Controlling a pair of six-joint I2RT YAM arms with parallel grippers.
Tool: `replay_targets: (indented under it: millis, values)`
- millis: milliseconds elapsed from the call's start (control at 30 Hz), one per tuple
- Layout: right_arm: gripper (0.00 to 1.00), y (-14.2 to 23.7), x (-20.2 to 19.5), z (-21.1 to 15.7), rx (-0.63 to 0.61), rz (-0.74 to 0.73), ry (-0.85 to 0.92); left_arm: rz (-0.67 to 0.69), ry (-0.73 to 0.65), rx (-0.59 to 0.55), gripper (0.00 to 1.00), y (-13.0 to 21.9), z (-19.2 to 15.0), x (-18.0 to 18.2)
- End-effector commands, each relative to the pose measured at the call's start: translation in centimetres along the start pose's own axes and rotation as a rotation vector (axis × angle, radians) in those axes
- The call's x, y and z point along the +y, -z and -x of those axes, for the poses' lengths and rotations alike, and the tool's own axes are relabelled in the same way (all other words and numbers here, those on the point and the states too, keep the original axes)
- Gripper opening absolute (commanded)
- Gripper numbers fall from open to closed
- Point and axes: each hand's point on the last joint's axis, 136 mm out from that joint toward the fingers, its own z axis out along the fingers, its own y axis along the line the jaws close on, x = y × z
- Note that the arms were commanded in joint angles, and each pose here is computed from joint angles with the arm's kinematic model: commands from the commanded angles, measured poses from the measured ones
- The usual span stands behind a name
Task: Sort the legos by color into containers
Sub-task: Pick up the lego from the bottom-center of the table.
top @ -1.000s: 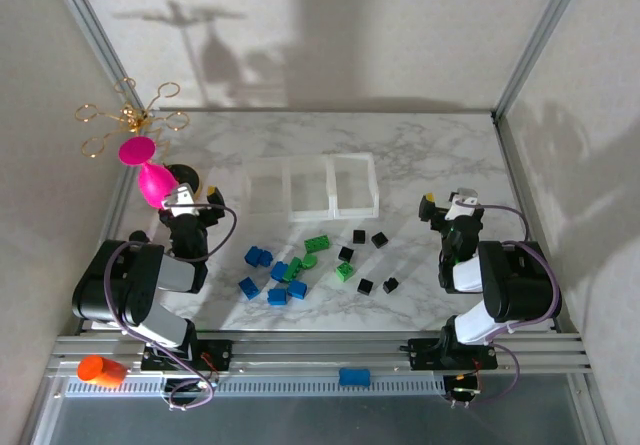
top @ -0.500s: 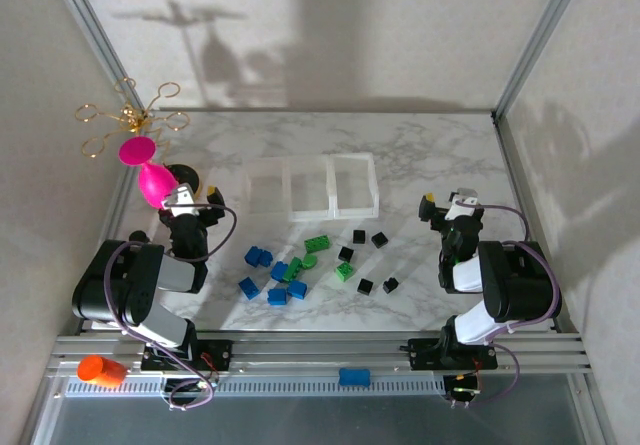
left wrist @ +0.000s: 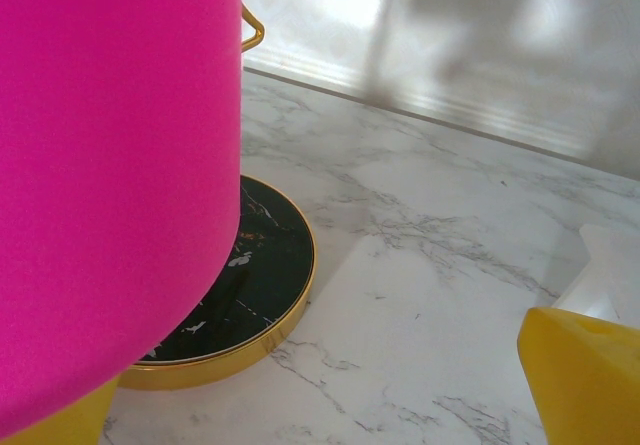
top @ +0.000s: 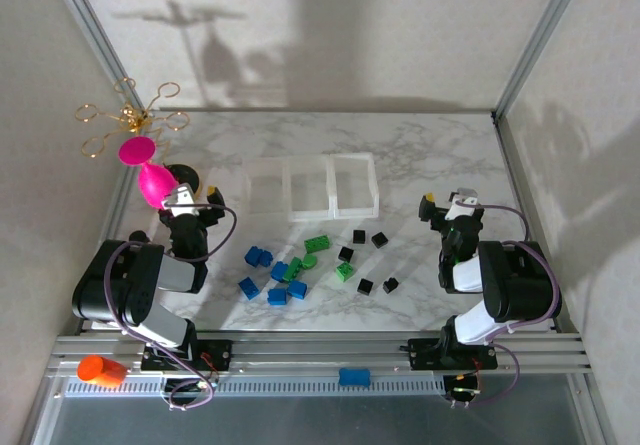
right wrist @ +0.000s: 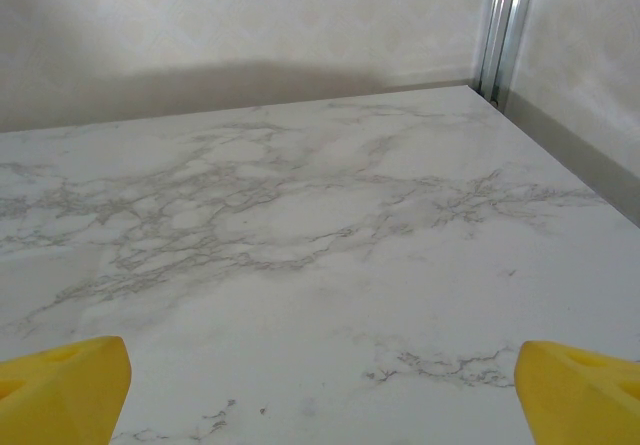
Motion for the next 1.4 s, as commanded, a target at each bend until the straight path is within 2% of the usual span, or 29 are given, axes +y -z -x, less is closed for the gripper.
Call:
replay_targets:
  millis: [0,33,100,333,433,600,1033,1200,1367]
  values:
    - [0.99,-0.3,0.5,1.6,-0.054,0.024,0.013,-0.066,-0.026,-0.014,0.99,-0.2,0.9,-1.4]
    - [0.99,-0.3,0.8,1.6,-0.052,0.041,0.022,-0.112,-0.052,0.008,0.99,-0.4,0.6,-2.3]
    - [0.99,-0.4,1.8,1.6,-0.043,0.094,0.044,-0.122,-0.053,0.003,0.99,-0.2,0.8,-2.4]
    - [0.99,0.3,1.3,2.7,-0.069,0.069,0.028,-0.178,-0.091,0.036,0.99,-0.2,1.3,-3.9]
    - [0.99,0.1,1.0,2.8,-0.027,0.048,0.012,-0.191,-0.091,0.095,0.99,-0.3,1.0,-4.5]
    - [0.99,-0.8,0.2,4.8,0.008,-0.017,-0.061,-0.231,-0.086,0.145,0.99,0.4,0.4,-5.1]
    - [0.99,1.1,-3.2,7.8,0.036,-0.175,-0.313,-0.312,-0.048,0.170,0.99,2.5,2.7,-6.8]
    - [0.99,1.1,-2.2,8.5,0.082,-0.132,-0.355,-0.330,-0.022,0.158,0.99,3.4,3.7,-8.0]
    - [0.99,1.2,-0.8,7.8,0.192,-0.078,-0.407,-0.362,0.035,0.147,0.99,4.9,4.6,-9.3]
